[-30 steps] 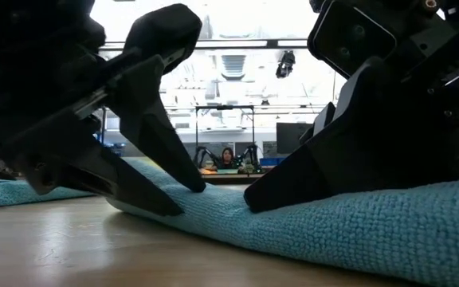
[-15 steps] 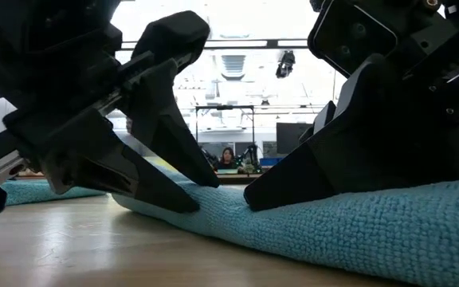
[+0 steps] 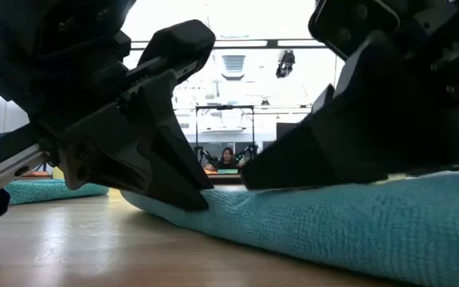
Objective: Roll microfiber towels into tight, uniform cylinder then place into a basket
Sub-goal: Roll the right light blue towel
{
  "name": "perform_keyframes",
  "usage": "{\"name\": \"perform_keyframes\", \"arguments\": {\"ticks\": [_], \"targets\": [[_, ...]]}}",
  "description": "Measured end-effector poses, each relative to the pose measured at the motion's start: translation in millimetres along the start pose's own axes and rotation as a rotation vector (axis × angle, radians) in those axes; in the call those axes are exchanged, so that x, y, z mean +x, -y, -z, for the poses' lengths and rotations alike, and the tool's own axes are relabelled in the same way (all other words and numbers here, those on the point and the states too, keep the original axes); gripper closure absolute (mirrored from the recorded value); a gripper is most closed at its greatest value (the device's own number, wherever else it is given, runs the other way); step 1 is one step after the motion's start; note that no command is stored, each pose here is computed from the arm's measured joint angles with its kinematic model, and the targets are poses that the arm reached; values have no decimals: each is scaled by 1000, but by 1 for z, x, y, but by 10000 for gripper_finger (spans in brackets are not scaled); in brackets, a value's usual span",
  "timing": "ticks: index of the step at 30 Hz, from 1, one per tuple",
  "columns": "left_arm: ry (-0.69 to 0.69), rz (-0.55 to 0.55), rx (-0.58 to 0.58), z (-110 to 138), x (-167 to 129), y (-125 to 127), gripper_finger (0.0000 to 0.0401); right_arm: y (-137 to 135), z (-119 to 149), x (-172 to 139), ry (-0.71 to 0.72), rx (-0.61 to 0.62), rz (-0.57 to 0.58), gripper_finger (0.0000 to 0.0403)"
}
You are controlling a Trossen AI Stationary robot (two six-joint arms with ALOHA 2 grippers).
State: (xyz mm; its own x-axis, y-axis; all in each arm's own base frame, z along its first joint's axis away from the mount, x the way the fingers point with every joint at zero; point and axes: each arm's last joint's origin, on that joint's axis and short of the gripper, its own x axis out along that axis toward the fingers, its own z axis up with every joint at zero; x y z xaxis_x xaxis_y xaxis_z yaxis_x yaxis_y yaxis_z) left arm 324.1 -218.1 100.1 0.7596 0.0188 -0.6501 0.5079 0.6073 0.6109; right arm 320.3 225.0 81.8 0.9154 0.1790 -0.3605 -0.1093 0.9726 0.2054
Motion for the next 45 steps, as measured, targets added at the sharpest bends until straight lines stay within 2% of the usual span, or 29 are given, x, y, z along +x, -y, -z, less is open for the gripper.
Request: {"name": "perform_keyframes", "arguments": {"ticks": [7,15,19,24,28,33,36,40,42,45], "targets": [[-16,56,-47,-9,-6,-10,400,-9,-17,-8,48,-55,-29,390],[-61,80,-20,-23,-10,-21,400,-24,-22,-10,57,-109,-61,390],[-78,33,-10,-24,-10,-23,400,-26,-18,-9,-3,-122,-46,390],[-76,23,-13,-24,-10,-24,400,-23,-12,-7,-101,-121,-3,390],[-81,9,-15,-24,-10,-24,400,-24,-12,-7,-125,-132,13,390],[-79,5,-25,-24,-10,-24,400,-24,-24,-19,-111,-166,133,390],[-78,3,-42,-24,-11,-24,400,-24,-31,-31,-102,-191,270,390],[-78,3,-44,-24,-11,-24,400,-18,-31,-46,-129,-142,434,390],[-76,2,-45,-25,-11,-25,400,-16,-27,-47,-147,-109,455,390],[-73,1,-47,-25,-11,-25,400,-16,-21,-42,-164,-91,420,390]]}}
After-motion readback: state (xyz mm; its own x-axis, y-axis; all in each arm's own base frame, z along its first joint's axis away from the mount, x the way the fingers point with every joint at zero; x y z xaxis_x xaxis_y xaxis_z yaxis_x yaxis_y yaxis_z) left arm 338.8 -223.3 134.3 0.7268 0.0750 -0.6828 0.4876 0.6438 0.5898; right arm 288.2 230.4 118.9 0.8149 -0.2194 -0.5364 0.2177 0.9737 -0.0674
